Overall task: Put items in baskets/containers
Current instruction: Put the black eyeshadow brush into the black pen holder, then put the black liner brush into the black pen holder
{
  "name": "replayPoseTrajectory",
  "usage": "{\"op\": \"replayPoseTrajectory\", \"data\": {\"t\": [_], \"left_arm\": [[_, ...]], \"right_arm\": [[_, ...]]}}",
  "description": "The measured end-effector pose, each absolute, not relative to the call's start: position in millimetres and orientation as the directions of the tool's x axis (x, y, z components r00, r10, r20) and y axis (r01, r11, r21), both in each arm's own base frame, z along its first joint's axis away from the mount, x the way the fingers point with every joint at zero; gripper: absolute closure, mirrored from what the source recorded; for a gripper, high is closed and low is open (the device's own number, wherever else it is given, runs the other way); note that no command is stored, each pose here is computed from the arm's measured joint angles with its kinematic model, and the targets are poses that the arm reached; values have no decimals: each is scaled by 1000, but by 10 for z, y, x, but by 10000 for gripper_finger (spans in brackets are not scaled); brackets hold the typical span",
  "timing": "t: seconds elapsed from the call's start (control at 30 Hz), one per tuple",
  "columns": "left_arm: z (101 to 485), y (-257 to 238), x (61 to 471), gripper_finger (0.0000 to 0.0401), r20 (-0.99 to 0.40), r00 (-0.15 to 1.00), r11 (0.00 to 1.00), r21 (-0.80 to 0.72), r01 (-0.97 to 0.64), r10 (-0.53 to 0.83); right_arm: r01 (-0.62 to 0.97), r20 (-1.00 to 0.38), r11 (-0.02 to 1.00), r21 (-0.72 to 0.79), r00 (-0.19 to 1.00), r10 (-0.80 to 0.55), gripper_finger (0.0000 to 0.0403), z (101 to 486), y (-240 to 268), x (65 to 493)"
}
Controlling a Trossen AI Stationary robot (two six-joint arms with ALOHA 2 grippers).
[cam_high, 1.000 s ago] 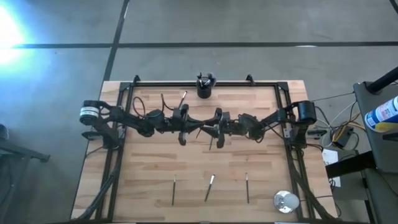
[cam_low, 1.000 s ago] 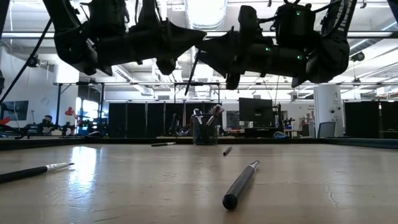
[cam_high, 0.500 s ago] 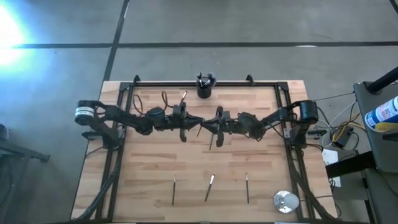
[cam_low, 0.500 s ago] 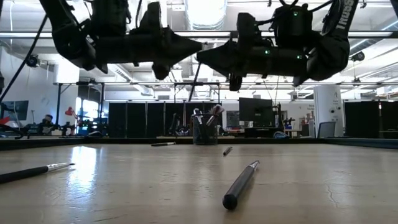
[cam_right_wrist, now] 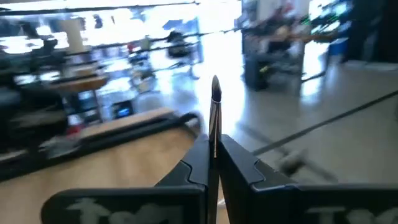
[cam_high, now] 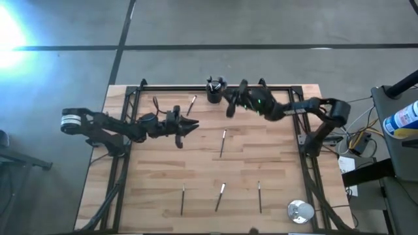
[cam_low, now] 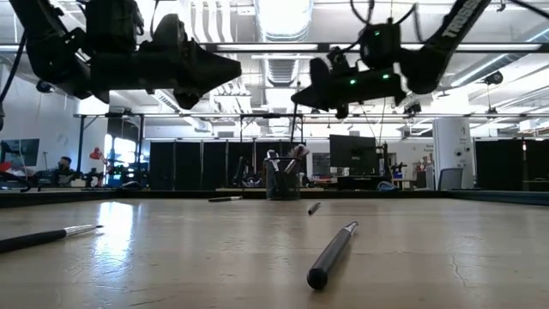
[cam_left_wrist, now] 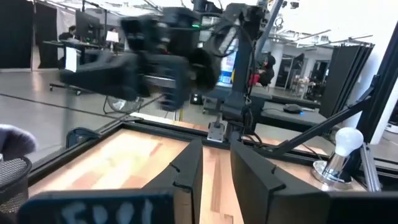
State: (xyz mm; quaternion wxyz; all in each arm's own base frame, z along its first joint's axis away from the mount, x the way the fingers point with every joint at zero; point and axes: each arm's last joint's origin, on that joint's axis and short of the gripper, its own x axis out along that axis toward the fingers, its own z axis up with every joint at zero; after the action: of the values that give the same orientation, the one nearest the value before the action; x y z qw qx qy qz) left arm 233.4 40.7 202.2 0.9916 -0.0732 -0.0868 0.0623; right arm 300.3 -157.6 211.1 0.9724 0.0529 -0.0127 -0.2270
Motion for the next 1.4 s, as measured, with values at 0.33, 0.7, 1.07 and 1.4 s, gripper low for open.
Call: {"op": "replayPoseTrajectory", "data": {"t": [0.33, 0.7, 1.07, 1.4], "left_arm": [[2009, 406, 2331, 325, 161, 978, 982, -155, -110, 135], [1999, 406, 2333, 325, 153, 979, 981, -161, -110, 135], [1979, 407, 2337, 325, 136, 981, 981, -158, -113, 135], [1949, 408, 2341, 325, 105, 985, 980, -159, -120, 137]], "right_arm": [[501, -23, 864, 46, 865, -501, 390, 1960, -2265, 3170], [524, -114, 848, 73, 850, -515, 374, 1706, -2467, 3265], [550, -261, 824, 138, 823, -505, 316, 1737, -2516, 3288], [548, -352, 829, 112, 802, -483, 362, 1907, -2391, 3183]]}}
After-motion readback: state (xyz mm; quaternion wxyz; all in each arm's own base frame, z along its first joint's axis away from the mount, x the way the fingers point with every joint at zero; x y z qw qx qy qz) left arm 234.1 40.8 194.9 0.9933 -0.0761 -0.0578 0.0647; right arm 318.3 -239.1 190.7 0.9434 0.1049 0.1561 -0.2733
